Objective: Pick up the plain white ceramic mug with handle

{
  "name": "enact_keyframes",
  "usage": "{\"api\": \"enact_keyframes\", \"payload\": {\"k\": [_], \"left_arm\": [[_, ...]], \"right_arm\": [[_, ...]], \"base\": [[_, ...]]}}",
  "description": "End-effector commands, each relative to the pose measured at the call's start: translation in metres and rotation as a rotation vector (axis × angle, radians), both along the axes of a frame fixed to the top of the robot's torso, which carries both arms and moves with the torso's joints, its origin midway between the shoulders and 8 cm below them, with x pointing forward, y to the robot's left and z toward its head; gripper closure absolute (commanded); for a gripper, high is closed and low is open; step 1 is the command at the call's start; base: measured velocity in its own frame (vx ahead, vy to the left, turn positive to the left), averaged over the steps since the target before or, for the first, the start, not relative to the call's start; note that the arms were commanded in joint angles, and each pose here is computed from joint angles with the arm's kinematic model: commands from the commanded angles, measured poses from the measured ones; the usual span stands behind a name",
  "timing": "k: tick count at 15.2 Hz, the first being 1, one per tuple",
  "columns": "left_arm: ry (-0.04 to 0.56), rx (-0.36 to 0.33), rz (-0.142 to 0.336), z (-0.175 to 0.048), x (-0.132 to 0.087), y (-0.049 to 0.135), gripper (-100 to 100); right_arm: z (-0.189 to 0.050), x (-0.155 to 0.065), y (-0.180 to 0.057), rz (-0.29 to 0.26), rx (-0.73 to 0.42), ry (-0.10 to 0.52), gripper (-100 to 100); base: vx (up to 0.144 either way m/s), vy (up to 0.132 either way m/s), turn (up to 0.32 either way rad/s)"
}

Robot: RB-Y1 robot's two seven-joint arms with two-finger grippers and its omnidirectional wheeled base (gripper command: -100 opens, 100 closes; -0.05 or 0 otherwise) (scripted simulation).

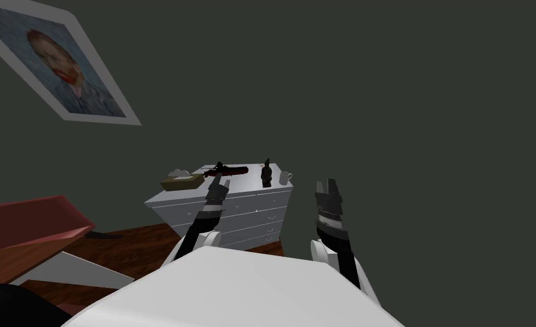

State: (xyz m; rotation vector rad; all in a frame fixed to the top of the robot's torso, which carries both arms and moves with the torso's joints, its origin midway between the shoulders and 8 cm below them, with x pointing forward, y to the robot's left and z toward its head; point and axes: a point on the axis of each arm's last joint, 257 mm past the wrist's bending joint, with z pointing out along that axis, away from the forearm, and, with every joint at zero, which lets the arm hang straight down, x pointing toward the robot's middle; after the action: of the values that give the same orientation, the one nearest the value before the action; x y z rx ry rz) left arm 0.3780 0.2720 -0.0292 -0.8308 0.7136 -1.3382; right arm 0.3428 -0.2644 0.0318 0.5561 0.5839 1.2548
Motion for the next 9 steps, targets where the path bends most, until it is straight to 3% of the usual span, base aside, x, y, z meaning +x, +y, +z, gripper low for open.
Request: {"api": "enact_keyframes", "payload": {"k": [1, 9], "left_arm": [[0.0, 0.0, 0.0, 0.0, 0.0, 0.0, 0], [0.0, 0.0, 0.0, 0.0, 0.0, 0.0, 0]], "right_arm": [[-0.003, 0.001, 0.003, 0.02, -0.046, 0.011, -100], [-0.013, 0.002, 0.011, 0.075, -0.18, 0.046, -100]], "base": [[-0.002, 0.009, 0.016], [-0.007, 0.031, 0.023]]}}
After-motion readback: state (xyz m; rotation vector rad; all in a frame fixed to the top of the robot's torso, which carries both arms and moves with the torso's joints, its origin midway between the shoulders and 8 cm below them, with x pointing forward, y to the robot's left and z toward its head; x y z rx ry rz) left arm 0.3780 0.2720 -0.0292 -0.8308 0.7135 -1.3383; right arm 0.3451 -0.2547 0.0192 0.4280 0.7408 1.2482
